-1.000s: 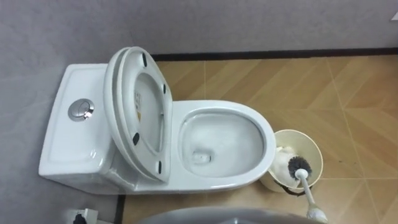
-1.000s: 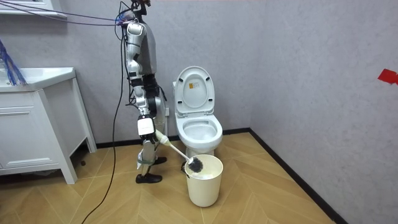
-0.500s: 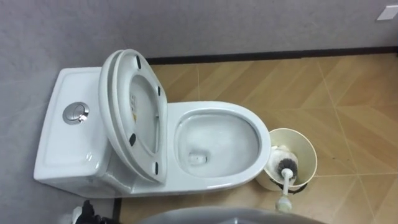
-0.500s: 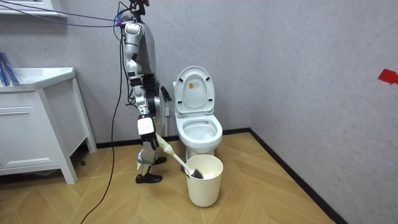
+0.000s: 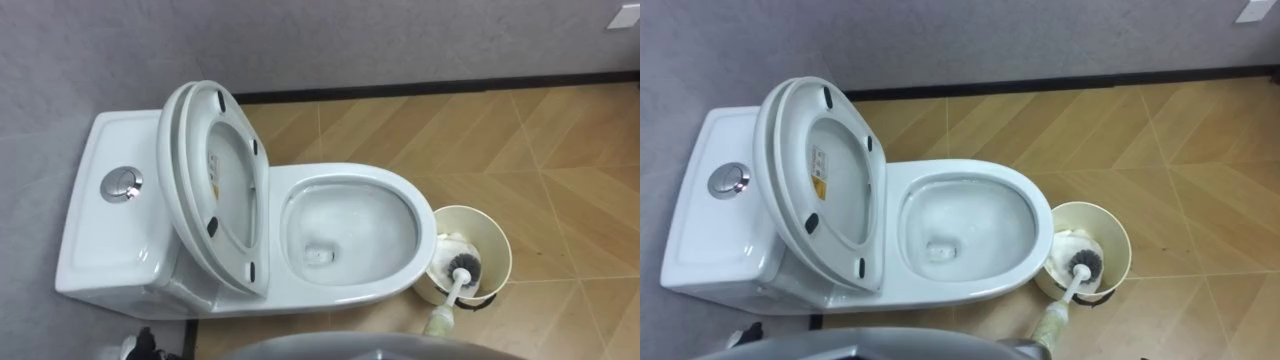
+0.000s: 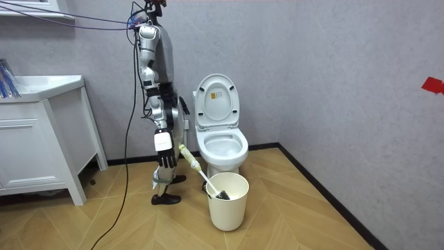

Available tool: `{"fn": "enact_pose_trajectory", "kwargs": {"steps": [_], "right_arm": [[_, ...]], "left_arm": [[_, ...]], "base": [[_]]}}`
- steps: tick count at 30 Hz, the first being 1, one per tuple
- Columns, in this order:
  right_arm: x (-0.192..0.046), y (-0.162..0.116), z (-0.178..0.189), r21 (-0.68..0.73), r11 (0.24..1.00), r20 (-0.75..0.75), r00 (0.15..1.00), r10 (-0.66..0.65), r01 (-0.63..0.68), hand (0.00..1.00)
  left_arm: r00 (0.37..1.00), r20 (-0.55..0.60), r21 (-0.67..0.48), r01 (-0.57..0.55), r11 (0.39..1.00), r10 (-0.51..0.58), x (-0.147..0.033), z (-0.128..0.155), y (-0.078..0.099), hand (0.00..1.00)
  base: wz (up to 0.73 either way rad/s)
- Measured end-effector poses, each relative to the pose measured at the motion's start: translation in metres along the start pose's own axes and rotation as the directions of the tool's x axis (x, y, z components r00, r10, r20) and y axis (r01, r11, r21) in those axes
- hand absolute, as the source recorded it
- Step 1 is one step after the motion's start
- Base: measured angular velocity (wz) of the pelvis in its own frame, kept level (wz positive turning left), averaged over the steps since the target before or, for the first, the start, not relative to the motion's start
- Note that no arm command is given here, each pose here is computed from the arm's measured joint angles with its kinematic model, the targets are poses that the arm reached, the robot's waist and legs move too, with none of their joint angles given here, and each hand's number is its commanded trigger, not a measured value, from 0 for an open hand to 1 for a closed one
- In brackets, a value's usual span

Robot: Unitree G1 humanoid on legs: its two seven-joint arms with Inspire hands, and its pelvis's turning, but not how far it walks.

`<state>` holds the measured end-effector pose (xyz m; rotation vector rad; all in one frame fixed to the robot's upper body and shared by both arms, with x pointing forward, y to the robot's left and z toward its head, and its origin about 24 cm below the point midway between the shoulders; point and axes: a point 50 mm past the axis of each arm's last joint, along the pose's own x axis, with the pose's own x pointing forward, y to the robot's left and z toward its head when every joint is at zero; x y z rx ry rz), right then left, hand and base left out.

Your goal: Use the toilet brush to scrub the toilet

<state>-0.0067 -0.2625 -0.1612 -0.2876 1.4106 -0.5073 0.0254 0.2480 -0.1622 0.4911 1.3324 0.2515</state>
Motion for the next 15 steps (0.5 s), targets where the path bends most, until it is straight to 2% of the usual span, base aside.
{"fn": "enact_pose_trajectory", "kwargs": {"steps": [3,8,15], "right_arm": [[0.0,0.002,-0.006,-0.013,0.999,-0.036,0.998,0.042,-0.043,0.0],[-0.002,0.008,-0.017,-0.034,0.989,-0.108,0.985,0.136,-0.141,0.0],[-0.005,0.018,-0.026,-0.062,0.959,-0.195,0.946,0.26,-0.277,0.0]], "left_arm": [[0.999,-0.028,0.042,0.017,0.999,-0.016,-0.001,-0.006,-0.002,0.0],[0.996,-0.076,0.047,0.052,0.998,-0.049,-0.003,-0.016,-0.004,0.0],[0.992,-0.086,0.068,0.097,0.993,-0.091,-0.003,-0.017,-0.006,0.0]], "base": [[0.0],[0.0],[0.06]]}}
